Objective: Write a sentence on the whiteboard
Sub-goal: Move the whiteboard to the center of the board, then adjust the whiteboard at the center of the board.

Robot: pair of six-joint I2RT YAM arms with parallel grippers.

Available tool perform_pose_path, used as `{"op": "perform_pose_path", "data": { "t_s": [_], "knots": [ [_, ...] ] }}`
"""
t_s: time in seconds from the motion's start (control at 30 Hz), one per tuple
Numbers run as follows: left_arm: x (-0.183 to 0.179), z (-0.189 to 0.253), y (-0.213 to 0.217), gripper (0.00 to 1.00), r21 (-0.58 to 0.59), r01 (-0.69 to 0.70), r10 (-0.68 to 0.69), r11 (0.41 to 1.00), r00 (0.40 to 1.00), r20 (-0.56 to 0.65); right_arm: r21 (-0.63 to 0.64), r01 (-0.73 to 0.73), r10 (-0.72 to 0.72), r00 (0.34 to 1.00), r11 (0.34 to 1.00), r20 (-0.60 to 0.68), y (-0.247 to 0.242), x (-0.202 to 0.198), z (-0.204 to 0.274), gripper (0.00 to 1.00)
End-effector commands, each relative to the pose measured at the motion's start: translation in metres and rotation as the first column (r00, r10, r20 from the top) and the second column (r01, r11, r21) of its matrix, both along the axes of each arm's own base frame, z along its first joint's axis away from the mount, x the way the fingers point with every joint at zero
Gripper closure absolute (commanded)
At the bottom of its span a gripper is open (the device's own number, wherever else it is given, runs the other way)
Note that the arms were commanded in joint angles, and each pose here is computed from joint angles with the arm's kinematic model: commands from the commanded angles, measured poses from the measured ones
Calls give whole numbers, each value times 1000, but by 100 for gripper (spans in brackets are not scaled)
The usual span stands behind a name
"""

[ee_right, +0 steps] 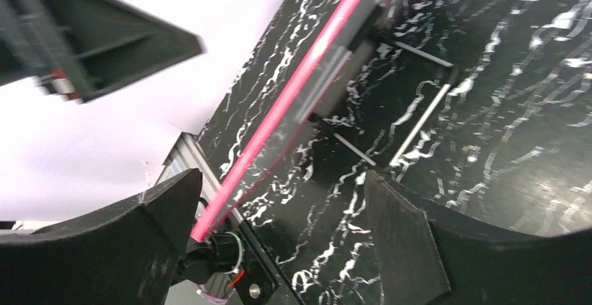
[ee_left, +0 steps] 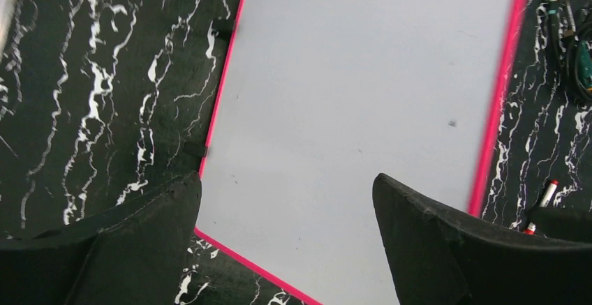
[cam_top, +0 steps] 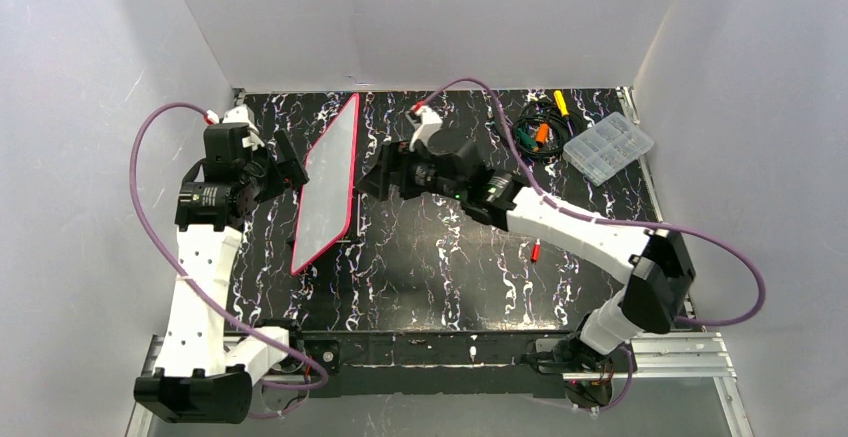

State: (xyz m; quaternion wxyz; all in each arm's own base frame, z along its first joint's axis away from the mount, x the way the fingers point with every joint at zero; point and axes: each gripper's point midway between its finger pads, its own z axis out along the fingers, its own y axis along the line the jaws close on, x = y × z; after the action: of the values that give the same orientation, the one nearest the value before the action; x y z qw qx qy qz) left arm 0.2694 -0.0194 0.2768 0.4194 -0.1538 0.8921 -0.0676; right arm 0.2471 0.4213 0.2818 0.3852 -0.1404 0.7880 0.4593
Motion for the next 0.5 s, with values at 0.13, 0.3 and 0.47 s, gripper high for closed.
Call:
{"op": "perform_pose_path", "data": {
  "t_s": [0.13, 0.3, 0.47],
  "knots": [
    [14, -52, 16, 8, -186, -87, 81, 979, 996, -39, -40, 5, -6, 1000, 999, -16, 51, -6, 0, 19],
    [14, -81, 21, 5, -236, -167, 156, 957, 986, -64, -110, -23, 16, 998, 994, -62, 67, -17, -19, 46],
    [12, -117, 23, 4, -300, -272, 247, 915, 962, -118, -169, -14, 0, 996, 985, -84, 63, -20, -30, 69]
  ]
}}
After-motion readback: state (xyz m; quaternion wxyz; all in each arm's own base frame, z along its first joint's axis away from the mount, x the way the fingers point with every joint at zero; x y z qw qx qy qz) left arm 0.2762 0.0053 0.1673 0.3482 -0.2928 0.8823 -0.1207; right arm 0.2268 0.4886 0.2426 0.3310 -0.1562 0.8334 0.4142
